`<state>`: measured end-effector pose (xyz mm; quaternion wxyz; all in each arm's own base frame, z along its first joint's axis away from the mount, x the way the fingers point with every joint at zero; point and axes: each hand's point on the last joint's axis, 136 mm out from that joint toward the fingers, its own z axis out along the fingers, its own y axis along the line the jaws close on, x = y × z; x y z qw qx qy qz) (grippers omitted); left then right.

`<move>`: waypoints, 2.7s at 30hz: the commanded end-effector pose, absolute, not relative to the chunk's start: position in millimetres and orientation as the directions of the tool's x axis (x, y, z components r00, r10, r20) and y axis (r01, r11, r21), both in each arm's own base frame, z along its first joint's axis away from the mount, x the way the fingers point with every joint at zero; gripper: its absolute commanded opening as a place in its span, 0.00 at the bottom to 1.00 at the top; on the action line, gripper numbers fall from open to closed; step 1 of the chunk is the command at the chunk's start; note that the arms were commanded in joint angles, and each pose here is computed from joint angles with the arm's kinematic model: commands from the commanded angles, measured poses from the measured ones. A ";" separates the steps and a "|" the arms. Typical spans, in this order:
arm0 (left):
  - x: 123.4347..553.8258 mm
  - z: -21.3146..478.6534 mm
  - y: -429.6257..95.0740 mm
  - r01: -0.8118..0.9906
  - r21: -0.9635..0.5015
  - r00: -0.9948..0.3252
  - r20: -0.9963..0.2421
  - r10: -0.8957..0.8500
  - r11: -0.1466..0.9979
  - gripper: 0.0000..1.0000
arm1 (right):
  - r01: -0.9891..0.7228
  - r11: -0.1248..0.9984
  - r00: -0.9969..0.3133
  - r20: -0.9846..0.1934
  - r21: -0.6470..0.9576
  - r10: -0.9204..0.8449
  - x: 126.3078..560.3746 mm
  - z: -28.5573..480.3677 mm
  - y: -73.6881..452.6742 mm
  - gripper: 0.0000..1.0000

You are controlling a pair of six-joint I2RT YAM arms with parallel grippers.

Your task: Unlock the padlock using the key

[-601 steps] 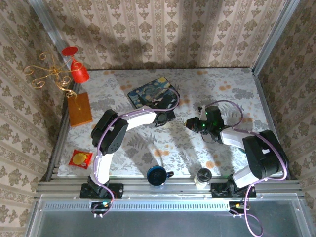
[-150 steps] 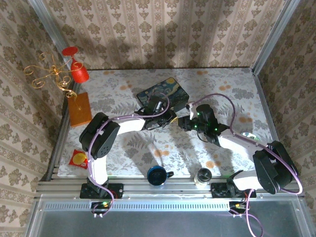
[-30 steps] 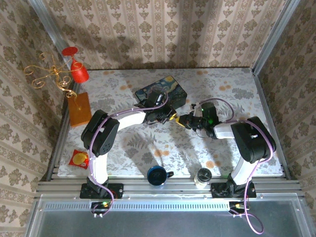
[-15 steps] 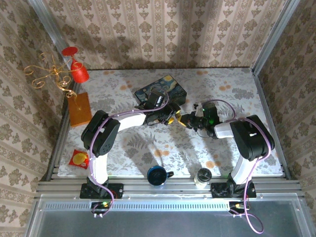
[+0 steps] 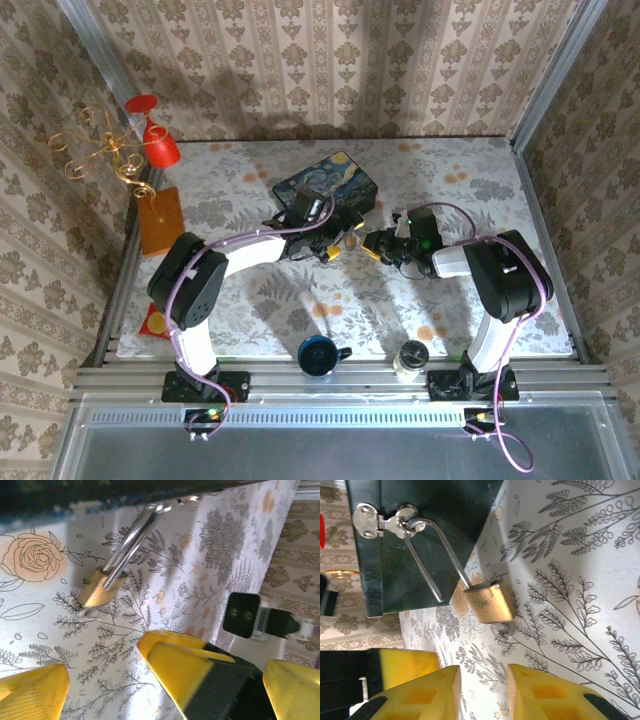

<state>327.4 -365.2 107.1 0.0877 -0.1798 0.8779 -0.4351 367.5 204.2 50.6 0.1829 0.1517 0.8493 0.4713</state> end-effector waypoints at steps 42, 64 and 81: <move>420.1 115.0 -198.2 -0.087 -0.431 -0.721 -0.596 -0.355 0.898 1.00 | -0.044 0.631 -0.857 -0.354 0.774 0.375 445.1 42.4 237.3 0.28; 419.4 72.5 -197.0 -0.104 -0.293 -0.786 -0.561 -0.259 0.950 1.00 | -0.087 0.578 -0.827 -0.382 0.811 0.413 436.7 57.5 236.6 0.28; 416.0 68.4 -199.4 -0.109 -0.293 -0.793 -0.550 -0.261 0.950 1.00 | -0.108 0.560 -0.844 -0.373 0.822 0.386 436.3 53.2 248.6 0.28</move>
